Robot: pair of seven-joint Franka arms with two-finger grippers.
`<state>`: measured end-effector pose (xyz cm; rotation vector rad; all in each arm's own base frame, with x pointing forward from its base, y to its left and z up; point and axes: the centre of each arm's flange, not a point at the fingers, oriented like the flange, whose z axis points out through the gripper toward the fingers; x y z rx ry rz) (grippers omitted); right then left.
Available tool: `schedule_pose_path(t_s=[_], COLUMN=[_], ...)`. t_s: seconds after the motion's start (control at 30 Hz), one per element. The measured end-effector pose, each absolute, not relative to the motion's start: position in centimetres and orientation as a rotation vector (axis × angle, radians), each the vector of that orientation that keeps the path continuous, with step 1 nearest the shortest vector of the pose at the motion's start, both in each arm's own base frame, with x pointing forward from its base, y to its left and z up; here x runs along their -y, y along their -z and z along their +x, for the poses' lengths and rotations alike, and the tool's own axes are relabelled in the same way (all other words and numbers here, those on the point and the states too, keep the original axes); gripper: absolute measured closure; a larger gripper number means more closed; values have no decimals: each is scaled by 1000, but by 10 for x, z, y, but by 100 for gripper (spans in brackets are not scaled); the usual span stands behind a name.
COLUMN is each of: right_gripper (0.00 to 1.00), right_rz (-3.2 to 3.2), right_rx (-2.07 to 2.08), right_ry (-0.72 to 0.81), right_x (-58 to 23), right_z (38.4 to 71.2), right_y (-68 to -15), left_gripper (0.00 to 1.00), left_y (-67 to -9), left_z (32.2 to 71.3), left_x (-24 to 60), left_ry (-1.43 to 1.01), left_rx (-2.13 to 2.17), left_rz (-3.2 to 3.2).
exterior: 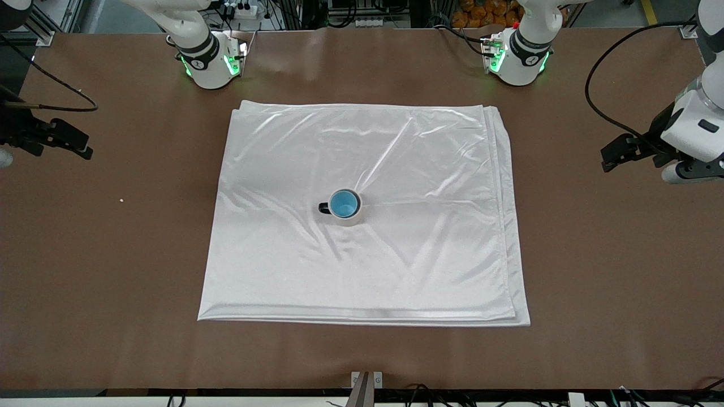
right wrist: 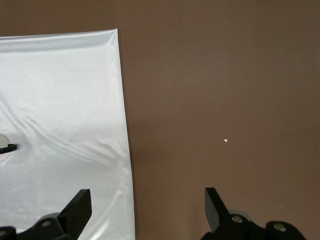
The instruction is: Place blue cup into white mug on cloth
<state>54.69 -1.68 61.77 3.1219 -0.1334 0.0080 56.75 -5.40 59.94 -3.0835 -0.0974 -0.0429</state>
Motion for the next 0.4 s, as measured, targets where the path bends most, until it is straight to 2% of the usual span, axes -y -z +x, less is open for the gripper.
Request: schedule_pose_path(t_s=[0.4], right_gripper=[0], right_rz=[3122], right_rx=[133], right_ry=[5], right_x=[17], right_z=[549], right_y=[-613], left_gripper=[0], left_y=[-601], left_z=[567], left_x=[57], left_ry=[46], left_rx=[91], left_rz=[-3089])
